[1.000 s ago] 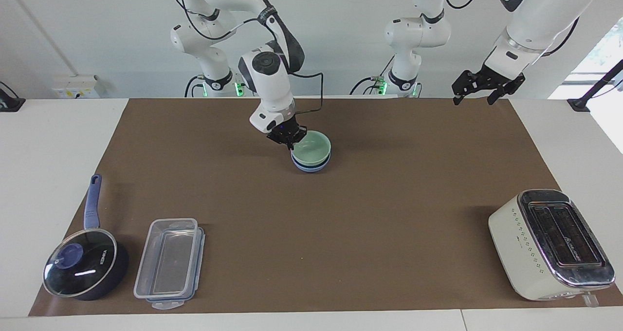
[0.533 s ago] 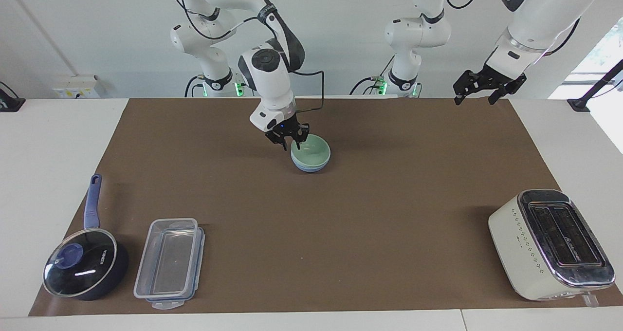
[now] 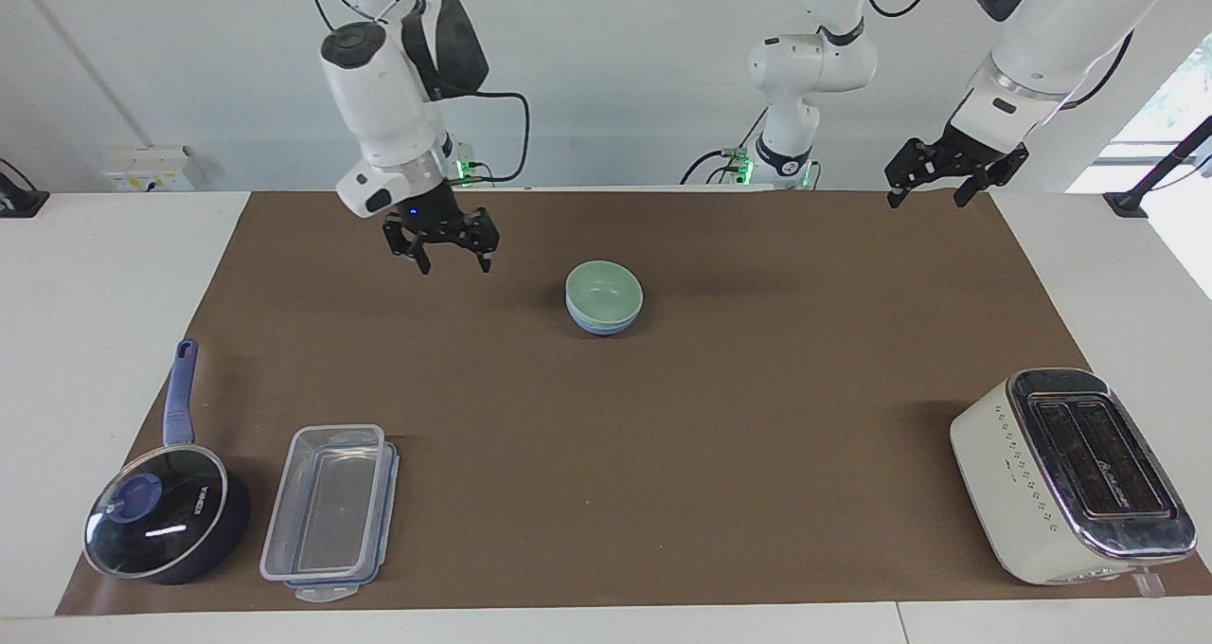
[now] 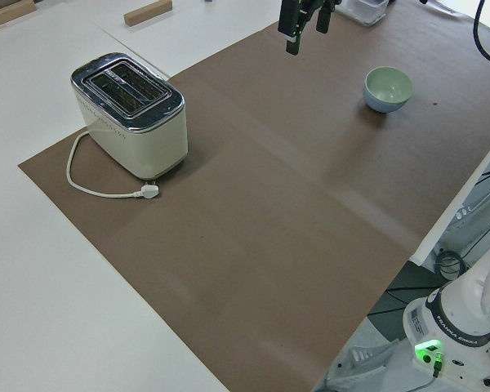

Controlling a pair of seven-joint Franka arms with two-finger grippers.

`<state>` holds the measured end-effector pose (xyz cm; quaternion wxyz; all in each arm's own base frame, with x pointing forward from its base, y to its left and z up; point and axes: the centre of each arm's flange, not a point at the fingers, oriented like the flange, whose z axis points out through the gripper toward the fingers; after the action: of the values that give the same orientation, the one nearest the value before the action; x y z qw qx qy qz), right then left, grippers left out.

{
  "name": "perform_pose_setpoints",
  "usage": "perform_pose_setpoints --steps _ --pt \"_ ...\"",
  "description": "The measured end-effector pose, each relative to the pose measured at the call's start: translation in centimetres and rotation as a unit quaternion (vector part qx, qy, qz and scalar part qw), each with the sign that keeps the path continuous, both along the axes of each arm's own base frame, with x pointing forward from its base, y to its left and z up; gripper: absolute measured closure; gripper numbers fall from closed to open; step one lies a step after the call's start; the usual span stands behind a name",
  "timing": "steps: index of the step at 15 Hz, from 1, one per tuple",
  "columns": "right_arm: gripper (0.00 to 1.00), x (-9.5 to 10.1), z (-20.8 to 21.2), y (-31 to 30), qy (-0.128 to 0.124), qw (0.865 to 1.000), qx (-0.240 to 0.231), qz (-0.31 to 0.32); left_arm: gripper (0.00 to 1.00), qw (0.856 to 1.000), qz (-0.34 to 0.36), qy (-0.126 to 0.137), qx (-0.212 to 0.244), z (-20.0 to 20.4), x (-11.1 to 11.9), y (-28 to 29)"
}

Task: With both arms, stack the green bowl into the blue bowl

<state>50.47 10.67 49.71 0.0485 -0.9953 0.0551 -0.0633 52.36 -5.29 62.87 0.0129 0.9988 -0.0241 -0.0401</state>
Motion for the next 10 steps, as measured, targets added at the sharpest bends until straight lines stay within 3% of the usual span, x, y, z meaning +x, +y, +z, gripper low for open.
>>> perform_pose_setpoints --steps 3,6,10 --pt "0.00 1.0 2.8 -4.9 -0.004 0.999 -0.051 -0.002 0.00 1.000 0.000 0.000 0.000 0.0 0.0 0.0" --pt "0.00 2.8 6.2 -7.4 -0.007 0.998 -0.068 -0.012 0.00 1.000 0.000 0.000 0.000 0.0 0.0 0.0" --pt "0.00 4.1 10.0 -8.1 0.024 0.997 -0.074 -0.020 0.00 1.000 0.000 -0.001 0.000 0.0 0.0 0.0"
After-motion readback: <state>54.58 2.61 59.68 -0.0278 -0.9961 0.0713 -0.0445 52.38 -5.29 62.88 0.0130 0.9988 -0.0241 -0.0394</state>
